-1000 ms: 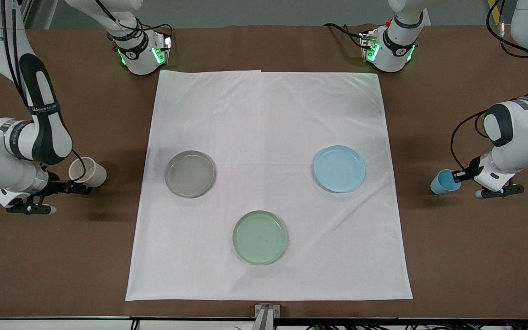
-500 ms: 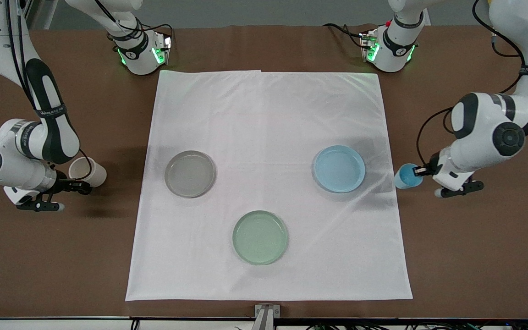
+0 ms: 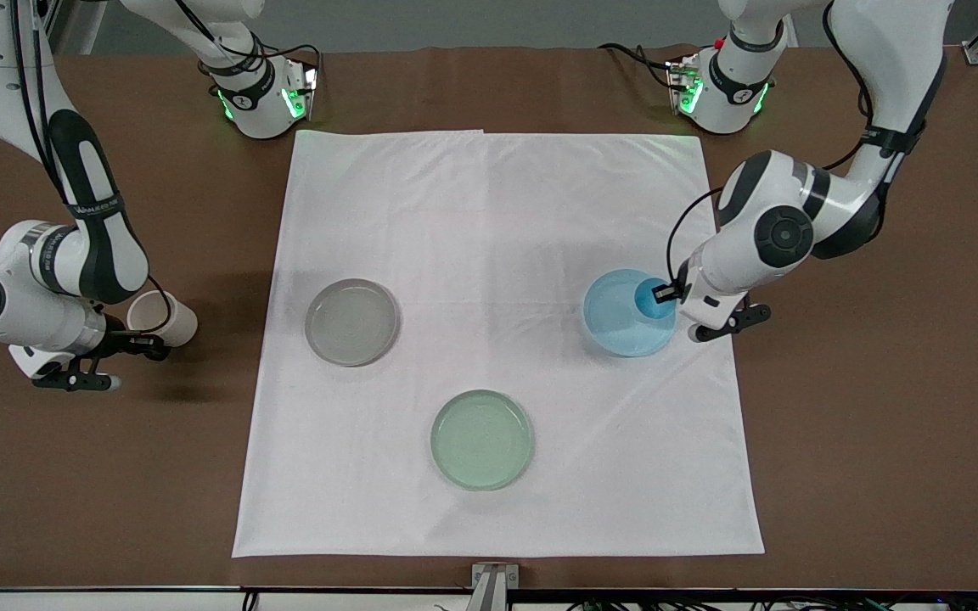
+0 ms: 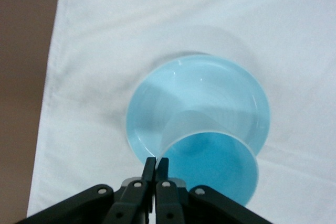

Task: Place blue cup in blue plate and white mug in gray plate
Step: 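Carry the blue cup with the left gripper onto the light blue plate, then release the blue cup and withdraw the left gripper from the plate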

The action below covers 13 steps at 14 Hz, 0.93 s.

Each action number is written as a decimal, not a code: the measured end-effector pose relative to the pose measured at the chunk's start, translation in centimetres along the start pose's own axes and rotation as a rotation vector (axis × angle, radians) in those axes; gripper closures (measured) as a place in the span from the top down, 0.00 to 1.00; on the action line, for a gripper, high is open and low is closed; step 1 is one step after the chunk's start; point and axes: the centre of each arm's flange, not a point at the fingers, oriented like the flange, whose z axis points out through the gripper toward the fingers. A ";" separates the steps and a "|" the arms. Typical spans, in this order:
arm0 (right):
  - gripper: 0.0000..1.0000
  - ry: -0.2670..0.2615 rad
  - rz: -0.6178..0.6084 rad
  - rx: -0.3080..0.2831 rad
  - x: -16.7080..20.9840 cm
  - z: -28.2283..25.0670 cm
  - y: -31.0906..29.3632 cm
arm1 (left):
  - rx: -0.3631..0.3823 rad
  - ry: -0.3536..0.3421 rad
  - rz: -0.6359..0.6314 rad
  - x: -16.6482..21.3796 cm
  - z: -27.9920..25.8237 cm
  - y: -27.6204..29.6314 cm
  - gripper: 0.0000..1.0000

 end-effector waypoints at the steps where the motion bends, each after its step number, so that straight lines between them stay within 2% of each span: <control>1: 0.44 0.000 0.000 0.000 0.0 0.0 0.0 | 0.004 -0.019 0.001 -0.4 1.0 0.5 0.04; 2: 0.43 -0.001 -0.001 0.000 0.0 0.0 0.0 | 0.006 -0.035 0.004 -0.5 1.9 0.8 0.04; 3: 0.37 -0.001 -0.001 0.001 0.0 0.0 0.0 | 0.004 -0.047 0.008 -0.6 2.7 1.0 0.04; 4: 0.31 -0.001 -0.001 0.001 0.0 0.1 0.0 | 0.001 -0.055 0.007 -0.7 3.3 1.3 0.11; 5: 0.31 -0.001 -0.001 0.001 0.0 0.1 0.0 | -0.001 -0.060 0.002 -0.8 3.8 1.6 0.11; 6: 0.24 -0.001 -0.001 0.001 0.0 0.1 0.0 | -0.002 -0.063 -0.004 -0.8 4.0 1.7 0.16; 7: 0.20 -0.001 -0.001 0.002 0.0 0.1 0.0 | -0.007 -0.059 -0.008 -0.7 3.8 1.8 0.24; 10: 0.19 0.001 -0.005 0.003 0.1 0.0 -0.2 | -0.040 0.001 -0.021 1.5 -0.5 2.3 0.56; 13: 0.19 -0.036 -0.033 0.012 0.7 -1.4 -1.8 | 0.018 0.125 0.029 4.8 -9.8 1.6 0.85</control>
